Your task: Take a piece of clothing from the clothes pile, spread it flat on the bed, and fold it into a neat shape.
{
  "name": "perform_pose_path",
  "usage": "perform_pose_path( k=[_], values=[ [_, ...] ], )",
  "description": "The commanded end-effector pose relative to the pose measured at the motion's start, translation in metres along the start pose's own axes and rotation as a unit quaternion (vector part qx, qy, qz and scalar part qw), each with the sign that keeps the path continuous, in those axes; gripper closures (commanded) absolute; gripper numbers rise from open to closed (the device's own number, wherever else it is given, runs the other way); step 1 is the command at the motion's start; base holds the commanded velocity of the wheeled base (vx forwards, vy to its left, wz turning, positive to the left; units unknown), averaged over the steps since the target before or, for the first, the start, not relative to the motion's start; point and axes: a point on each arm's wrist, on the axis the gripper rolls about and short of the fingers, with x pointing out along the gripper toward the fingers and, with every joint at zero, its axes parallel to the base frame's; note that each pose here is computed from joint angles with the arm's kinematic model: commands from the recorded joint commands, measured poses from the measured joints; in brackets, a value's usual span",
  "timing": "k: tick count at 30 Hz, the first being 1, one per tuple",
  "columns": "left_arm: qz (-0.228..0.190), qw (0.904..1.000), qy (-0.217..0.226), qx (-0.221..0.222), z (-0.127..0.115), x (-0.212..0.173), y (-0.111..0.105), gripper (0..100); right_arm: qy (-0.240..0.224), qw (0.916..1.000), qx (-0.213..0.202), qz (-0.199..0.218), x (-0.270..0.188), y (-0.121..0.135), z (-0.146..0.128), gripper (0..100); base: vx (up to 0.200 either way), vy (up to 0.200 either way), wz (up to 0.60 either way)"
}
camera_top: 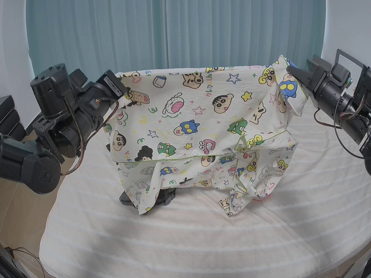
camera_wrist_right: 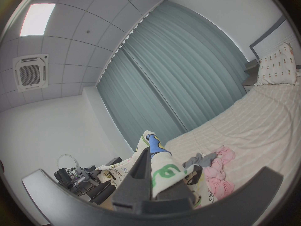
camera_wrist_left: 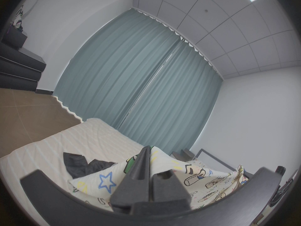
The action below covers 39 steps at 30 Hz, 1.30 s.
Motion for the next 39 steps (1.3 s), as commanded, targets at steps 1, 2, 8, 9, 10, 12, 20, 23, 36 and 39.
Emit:
perform_pose_path(
  k=[1,2,8,9,10,12,20,23,36,39],
  values=[
    [0.007,0.9999,0.013,0.004,-0.006,-0.007,0.005,100,0.008,0.9999,0.004,-0.006,-0.004,-0.003,-0.004,100,0.0,0.0,0.0],
    [0.007,0.9999,0.012,0.003,-0.005,-0.007,0.005,100,0.011,0.9999,0.003,-0.008,-0.004,-0.004,-0.006,100,0.0,0.0,0.0],
    [0.007,0.9999,0.013,0.003,-0.005,-0.009,0.005,100,0.031,0.9993,0.006,-0.017,-0.01,-0.009,-0.017,100,0.0,0.0,0.0],
    [0.008,0.9999,0.013,0.003,-0.005,-0.01,0.005,100,0.032,0.9993,0.007,-0.017,-0.01,-0.009,-0.017,100,0.0,0.0,0.0],
    [0.008,0.9999,0.013,0.003,-0.005,-0.01,0.005,100,0.033,0.9993,0.008,-0.017,-0.011,-0.009,-0.018,100,-0.2,0.0,0.0],
    [0.008,0.9999,0.015,0.003,-0.006,-0.01,0.005,100,0.034,0.9993,0.008,-0.015,-0.013,-0.008,-0.017,100,-0.2,0.0,0.0],
    [0.002,1.0,-0.001,-0.001,0.004,-0.017,-0.001,100,0.009,0.9999,0.005,0.01,-0.024,0.007,-0.002,100,-0.2,0.0,0.0],
    [0.0,1.0,-0.005,-0.002,0.008,-0.019,-0.002,100,0.006,0.9997,0.005,0.022,-0.027,0.014,0.0,100,-0.067,0.0,0.0],
    [-0.015,0.9995,-0.023,-0.016,0.023,-0.036,-0.007,100,-0.031,0.9965,0.005,0.078,-0.043,0.046,0.021,100,0.0,0.0,0.0],
    [-0.019,0.9992,-0.029,-0.019,0.028,-0.038,-0.009,100,-0.026,0.9965,0.007,0.079,-0.043,0.047,0.018,100,0.0,-0.2,0.0]
  ],
)
